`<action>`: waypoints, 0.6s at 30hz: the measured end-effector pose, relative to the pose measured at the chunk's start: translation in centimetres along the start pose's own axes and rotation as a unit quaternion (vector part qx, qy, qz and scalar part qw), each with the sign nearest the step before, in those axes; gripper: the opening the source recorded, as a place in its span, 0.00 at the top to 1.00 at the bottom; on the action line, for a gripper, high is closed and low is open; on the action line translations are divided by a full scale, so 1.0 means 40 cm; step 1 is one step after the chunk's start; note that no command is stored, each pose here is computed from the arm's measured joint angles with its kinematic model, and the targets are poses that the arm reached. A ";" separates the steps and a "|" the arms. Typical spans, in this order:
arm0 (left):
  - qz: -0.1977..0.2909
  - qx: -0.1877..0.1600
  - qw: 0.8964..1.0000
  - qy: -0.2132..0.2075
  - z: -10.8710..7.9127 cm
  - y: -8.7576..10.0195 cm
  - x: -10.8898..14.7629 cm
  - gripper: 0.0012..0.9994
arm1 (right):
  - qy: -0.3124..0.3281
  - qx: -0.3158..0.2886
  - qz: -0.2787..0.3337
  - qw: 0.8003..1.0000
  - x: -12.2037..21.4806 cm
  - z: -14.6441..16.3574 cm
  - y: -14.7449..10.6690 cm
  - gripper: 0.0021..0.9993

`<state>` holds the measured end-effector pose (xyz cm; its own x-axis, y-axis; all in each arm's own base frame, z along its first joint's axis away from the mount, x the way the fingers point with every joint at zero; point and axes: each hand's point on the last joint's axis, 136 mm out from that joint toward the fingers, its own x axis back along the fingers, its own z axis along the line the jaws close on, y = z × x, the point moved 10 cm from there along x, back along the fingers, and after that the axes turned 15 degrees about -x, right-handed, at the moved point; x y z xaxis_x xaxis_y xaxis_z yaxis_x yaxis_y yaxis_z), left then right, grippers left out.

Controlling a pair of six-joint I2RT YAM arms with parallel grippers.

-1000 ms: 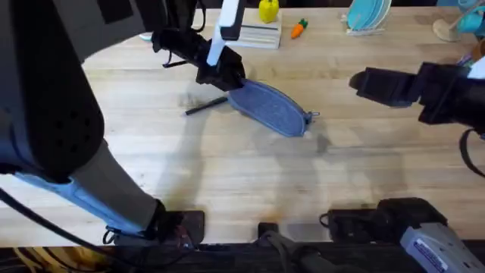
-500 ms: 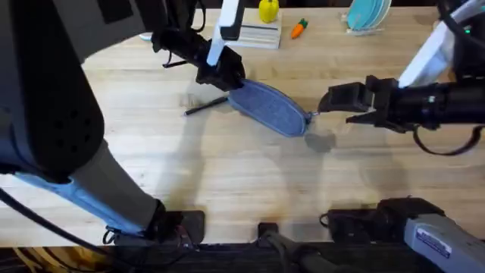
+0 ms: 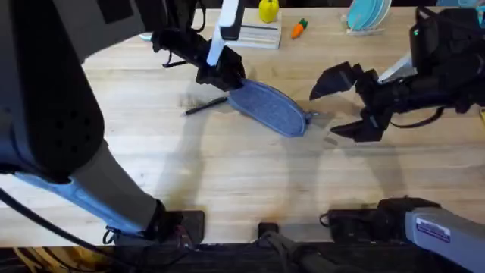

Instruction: Unzip the bag, pick up the pens from the table one at a time and place them inside, then zip the bag closed.

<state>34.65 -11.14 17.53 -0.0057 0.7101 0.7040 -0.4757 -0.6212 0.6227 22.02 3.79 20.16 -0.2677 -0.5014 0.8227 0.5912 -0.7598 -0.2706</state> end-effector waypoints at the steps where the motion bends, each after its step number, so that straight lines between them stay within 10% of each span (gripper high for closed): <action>1: 0.000 0.000 1.000 0.000 0.000 0.000 0.000 0.96 | 0.004 -0.013 -0.001 1.000 -0.001 0.003 0.002 0.00; 18: 0.000 -0.001 1.000 0.001 0.001 0.000 0.000 0.96 | 0.024 -0.047 -0.029 0.998 -0.021 0.044 -0.014 0.03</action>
<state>34.70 -11.15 17.54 -0.0083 0.7108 0.7034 -0.4780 -0.6206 0.6215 23.25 5.35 20.52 -0.3363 -0.4731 0.8143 0.5001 -0.8224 -0.2713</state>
